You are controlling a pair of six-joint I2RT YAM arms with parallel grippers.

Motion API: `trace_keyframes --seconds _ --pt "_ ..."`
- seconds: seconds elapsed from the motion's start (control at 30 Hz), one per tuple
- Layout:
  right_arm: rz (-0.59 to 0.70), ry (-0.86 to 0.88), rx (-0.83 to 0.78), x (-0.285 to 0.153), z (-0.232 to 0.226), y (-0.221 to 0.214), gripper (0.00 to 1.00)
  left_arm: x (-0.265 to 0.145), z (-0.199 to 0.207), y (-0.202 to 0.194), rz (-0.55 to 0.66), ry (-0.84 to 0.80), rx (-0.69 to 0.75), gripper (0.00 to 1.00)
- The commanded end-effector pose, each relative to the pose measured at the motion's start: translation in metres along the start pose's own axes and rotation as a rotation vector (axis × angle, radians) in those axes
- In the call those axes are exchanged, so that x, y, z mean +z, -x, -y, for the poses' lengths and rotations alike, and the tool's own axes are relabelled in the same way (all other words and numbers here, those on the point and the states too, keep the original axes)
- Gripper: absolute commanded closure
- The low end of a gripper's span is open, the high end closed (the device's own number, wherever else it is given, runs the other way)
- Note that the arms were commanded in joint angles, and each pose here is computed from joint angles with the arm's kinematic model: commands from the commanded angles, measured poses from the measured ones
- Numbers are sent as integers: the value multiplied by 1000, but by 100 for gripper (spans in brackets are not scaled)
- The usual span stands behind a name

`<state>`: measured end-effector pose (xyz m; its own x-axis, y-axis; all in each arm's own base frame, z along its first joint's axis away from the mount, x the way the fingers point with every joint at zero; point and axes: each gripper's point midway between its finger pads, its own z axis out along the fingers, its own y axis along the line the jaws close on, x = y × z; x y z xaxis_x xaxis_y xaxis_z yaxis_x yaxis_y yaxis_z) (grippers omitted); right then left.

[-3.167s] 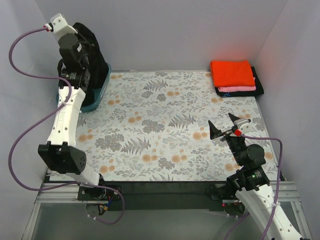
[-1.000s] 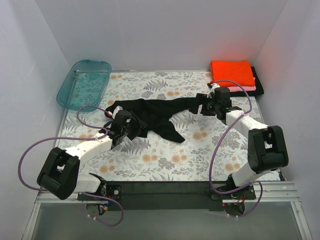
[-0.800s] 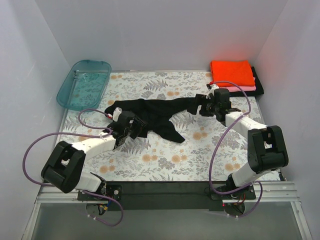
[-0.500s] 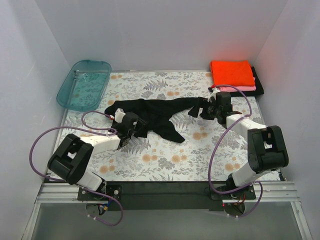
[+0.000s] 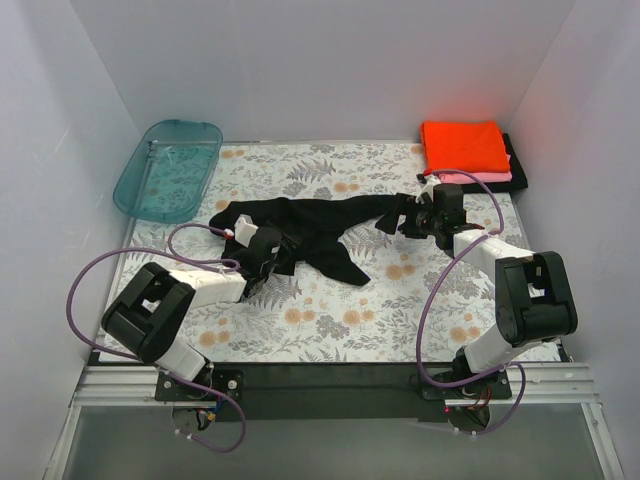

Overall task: Fold and stack the t-shirts
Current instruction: Flatten the tshirt out

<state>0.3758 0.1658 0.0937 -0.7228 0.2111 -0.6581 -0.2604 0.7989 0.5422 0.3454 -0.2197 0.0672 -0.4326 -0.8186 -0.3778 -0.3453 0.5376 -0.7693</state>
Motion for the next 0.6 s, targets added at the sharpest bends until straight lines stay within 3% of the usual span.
trace_keyframes --seconds 0.0,0.27,0.4,0.5,0.53,0.57 --pt "35 29 -9 -1 -4 9 12 3 3 3 39 -9 13 48" --pt "28 34 -5 1 -3 6 13 7 -2 -2 47 -23 44 46" --pt "28 32 -6 1 -3 6 13 4 3 0 54 -49 53 51" --pt "34 27 -11 2 -2 8 13 -5 13 10 93 -87 74 67" --pt "37 22 -11 2 0 9 13 -7 16 14 106 -98 79 80" --pt "36 23 -13 3 0 9 13 -12 22 19 122 -114 78 85"
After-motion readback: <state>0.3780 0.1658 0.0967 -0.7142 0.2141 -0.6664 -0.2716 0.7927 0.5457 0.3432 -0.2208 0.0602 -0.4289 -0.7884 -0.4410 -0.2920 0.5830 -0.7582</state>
